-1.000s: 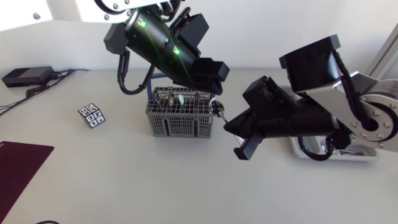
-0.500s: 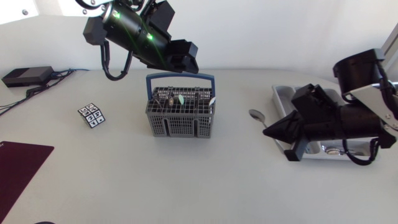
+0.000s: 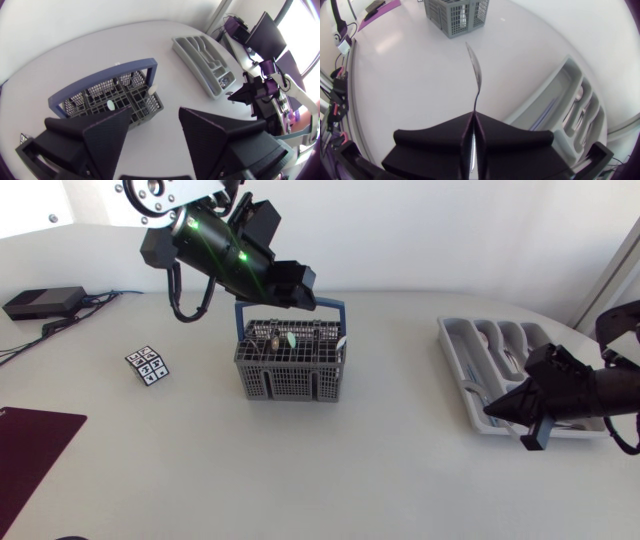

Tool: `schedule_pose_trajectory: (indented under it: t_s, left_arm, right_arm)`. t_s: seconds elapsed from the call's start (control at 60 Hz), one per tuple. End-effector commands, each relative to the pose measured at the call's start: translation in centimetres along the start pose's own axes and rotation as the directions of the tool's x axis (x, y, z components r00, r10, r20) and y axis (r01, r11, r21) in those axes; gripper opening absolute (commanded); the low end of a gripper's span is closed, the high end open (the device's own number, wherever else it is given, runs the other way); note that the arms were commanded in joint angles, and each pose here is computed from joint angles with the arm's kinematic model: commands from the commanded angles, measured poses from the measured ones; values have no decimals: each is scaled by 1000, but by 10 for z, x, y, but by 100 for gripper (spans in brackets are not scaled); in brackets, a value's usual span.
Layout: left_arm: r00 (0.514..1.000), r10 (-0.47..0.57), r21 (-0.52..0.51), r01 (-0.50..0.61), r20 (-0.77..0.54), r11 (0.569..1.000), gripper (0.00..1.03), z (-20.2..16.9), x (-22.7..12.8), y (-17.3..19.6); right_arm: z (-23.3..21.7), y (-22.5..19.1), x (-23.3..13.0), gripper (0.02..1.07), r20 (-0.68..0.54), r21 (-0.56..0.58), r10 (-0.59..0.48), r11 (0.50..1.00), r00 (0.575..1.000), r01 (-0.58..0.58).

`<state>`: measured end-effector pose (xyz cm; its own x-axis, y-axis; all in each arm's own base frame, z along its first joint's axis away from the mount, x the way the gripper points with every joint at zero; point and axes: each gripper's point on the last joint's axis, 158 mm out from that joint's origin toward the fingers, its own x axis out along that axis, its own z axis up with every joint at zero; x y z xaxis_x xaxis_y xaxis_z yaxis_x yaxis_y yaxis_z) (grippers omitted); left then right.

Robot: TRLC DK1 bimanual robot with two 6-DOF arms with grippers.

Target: Transfer all utensils from the basket to the drawer tray.

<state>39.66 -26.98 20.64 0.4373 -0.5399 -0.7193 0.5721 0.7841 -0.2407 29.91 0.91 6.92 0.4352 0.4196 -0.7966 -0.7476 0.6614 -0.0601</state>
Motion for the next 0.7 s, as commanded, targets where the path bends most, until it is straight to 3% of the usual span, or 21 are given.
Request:
schedule_pose_trajectory:
  t_s: [0.0, 0.233, 0.333, 0.683]
  left_arm:
    - [999, 8, 21, -7, -47, 1000, 66, -17, 17, 3]
    - [998, 31, 44, -29, -62, 999, 66, -30, 34, 5]
    - [997, 41, 53, -38, -61, 998, 66, -32, 38, 7]
    - [996, 52, 70, -47, -68, 996, 66, -39, 45, 10]
  right_arm:
    - [-12, -20, -7, 8, -13, -48, -5, 999, 1000, 4]
    - [-50, -73, -28, 8, -52, -105, -43, 994, 998, 38]
    - [-69, -84, -30, 8, -93, -155, 0, 988, 996, -15]
    - [-134, -152, -27, 8, -293, -323, -116, 946, 949, 16]
